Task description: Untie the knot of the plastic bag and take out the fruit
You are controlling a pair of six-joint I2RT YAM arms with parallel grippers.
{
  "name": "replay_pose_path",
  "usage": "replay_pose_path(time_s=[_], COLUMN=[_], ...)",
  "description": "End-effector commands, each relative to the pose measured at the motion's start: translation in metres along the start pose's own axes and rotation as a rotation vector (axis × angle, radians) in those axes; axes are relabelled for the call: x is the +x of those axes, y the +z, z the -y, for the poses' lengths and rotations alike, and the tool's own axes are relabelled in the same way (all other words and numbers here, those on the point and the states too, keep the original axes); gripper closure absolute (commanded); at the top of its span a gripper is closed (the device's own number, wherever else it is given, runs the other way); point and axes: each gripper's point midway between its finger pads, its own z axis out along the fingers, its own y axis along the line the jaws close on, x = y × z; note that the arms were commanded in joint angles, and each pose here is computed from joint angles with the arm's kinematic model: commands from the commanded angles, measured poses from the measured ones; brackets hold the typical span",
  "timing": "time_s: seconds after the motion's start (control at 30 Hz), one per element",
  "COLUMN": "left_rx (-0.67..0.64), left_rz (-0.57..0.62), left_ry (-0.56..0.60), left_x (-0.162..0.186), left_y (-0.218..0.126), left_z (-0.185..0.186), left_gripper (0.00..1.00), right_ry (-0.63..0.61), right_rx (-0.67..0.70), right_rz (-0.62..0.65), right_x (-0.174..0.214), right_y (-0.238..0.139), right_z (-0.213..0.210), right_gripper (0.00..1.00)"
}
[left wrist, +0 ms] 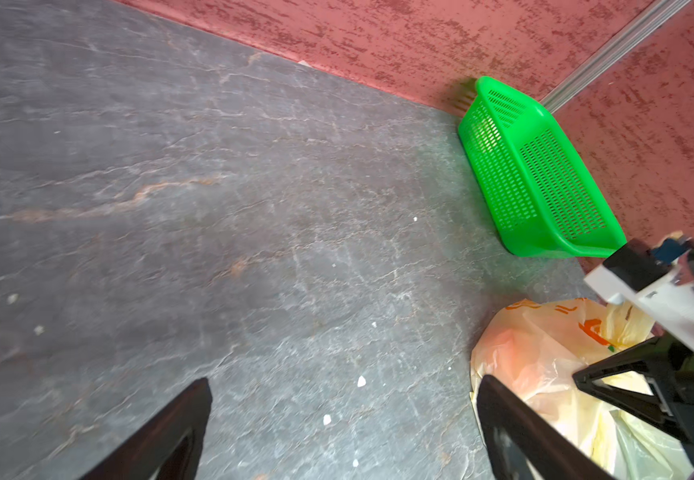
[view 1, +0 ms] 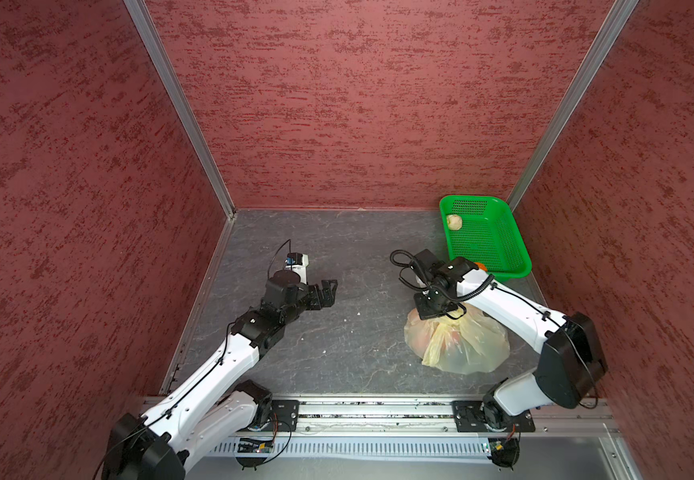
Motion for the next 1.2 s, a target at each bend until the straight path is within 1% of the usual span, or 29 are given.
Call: replay_pose_path(time_s=[0.0, 0.17, 0.27, 0.33, 0.43, 0.5, 0.57, 0.67, 0.7, 0.77, 0.87, 0.97, 1.1, 1.17], left_rx=[-0.073, -0.103, -0.121, -0.142, -0.174, -0.185, -0.193, -0.199, -0.2, -0.202, -0.184, -0.106, 0.015, 0.048], left_rz=[-0.04, -0.058, -0.046, -0.036, -0.025, -0.021, -0.022, -0.029, -0.032, -0.034, -0.041, -0.076, -0.192, -0.252], left_ry=[-0.028, -0.085, -0.106, -0.107, -0.104, -0.099, -0.103, -0.109, -0.11, -0.108, -0.1, -0.058, 0.066, 0.139], left_x=[0.015, 0.034, 0.04, 0.043, 0.046, 0.047, 0.048, 0.05, 0.049, 0.048, 0.044, 0.041, 0.044, 0.047], left_y=[-0.01, -0.024, -0.035, -0.044, -0.056, -0.063, -0.067, -0.07, -0.071, -0.072, -0.072, -0.063, -0.042, -0.032], left_z=[-0.02, -0.033, -0.04, -0.046, -0.053, -0.056, -0.057, -0.058, -0.058, -0.057, -0.051, -0.032, 0.004, 0.019], left_gripper=[0.0, 0.0, 0.0, 0.0, 0.0, 0.0, 0.0, 0.0, 0.0, 0.0, 0.0, 0.0, 0.0, 0.0], right_ry=[0.009, -0.033, -0.09, -0.138, -0.182, -0.192, -0.187, -0.186, -0.186, -0.18, -0.15, -0.13, -0.115, -0.096], right_rx=[-0.117, -0.201, -0.242, -0.239, -0.233, -0.22, -0.207, -0.182, -0.179, -0.186, -0.205, -0.168, -0.133, -0.145], right_rz=[0.062, 0.092, 0.085, 0.078, 0.075, 0.083, 0.114, 0.16, 0.168, 0.192, 0.221, 0.241, 0.249, 0.244], right_x=[-0.025, -0.051, -0.06, -0.061, -0.063, -0.067, -0.076, -0.088, -0.09, -0.093, -0.096, -0.096, -0.094, -0.092], right_y=[-0.011, -0.012, -0.004, 0.002, 0.006, 0.006, -0.004, -0.029, -0.039, -0.06, -0.09, -0.106, -0.109, -0.105], right_z=[-0.052, -0.126, -0.175, -0.204, -0.231, -0.237, -0.236, -0.231, -0.229, -0.223, -0.21, -0.184, -0.146, -0.127], right_gripper=[1.0, 1.0, 1.0, 1.0, 1.0, 1.0, 1.0, 0.64, 0.54, 0.44, 0.37, 0.33, 0.28, 0.26])
